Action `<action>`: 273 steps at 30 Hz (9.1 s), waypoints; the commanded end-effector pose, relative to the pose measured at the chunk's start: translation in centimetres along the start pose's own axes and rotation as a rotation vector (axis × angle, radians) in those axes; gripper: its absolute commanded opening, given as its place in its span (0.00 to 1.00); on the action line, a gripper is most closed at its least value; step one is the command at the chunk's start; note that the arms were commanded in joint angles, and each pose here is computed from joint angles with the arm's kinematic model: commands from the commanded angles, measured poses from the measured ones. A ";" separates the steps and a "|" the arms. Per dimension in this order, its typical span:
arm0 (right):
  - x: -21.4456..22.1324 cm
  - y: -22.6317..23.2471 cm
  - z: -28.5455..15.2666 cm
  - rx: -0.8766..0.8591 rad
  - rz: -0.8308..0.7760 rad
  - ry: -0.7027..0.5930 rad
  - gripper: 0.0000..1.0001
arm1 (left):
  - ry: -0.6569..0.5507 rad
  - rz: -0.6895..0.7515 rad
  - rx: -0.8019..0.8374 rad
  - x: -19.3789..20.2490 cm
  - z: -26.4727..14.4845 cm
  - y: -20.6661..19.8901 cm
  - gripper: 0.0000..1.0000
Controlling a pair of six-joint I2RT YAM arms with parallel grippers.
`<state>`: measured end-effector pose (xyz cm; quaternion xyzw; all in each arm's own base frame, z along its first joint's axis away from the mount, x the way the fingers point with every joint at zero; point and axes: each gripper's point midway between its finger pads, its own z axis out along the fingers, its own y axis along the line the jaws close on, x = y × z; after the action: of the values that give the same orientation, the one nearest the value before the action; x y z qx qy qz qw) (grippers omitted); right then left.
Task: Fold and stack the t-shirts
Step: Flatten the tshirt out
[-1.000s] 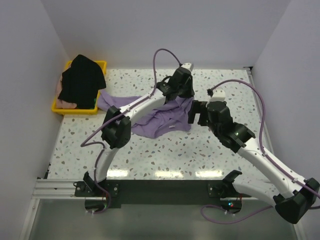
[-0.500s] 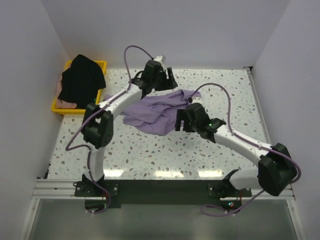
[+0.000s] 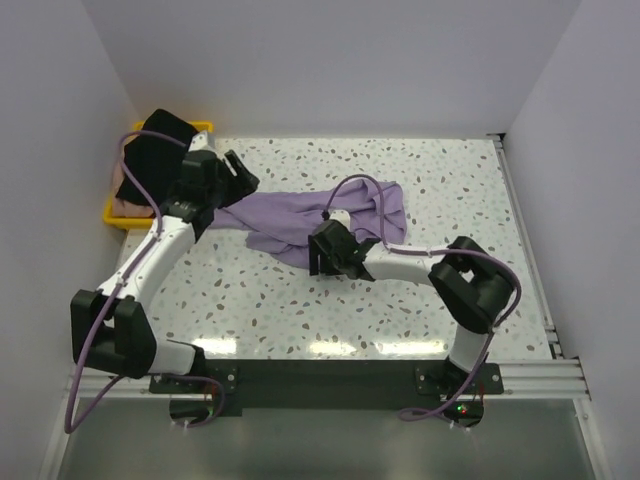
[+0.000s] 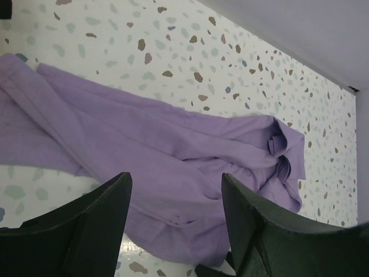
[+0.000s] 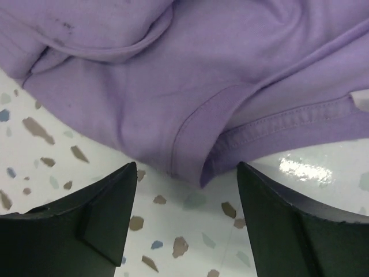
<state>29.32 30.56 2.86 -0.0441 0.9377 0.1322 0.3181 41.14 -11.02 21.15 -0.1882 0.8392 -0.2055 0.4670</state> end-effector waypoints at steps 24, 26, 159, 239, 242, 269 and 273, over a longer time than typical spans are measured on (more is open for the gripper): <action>-5.9 -23.2 -10.7 0.469 0.269 -0.146 0.18 | 0.128 -0.087 -0.136 9.0 -1.3 7.1 0.54; -6.5 -23.9 -10.6 0.474 0.281 -0.145 0.20 | 0.145 -0.098 -0.143 9.7 -1.4 7.5 0.53; -2.2 -25.7 -13.1 0.328 0.533 -0.034 0.57 | 0.334 -0.195 -0.358 21.0 -7.3 13.7 0.54; -2.7 -28.1 -13.3 0.430 0.538 -0.053 0.60 | 0.259 -0.098 -0.426 17.1 -3.6 14.7 0.14; -2.5 -28.4 -13.3 0.452 0.538 -0.048 0.60 | 0.241 -0.086 -0.418 16.2 -4.0 14.4 0.02; -5.6 -33.3 -9.8 0.494 0.693 -0.129 0.64 | 0.075 0.002 -0.311 10.0 -7.1 12.6 0.00; -4.6 -33.1 -8.4 0.467 0.722 -0.114 0.61 | 0.088 -0.003 -0.293 10.3 -6.9 12.4 0.00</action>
<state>32.02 -4.09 4.95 0.3547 0.8911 -0.0079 0.2831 27.41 -4.50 9.54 -0.2531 0.8877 -0.0765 0.3769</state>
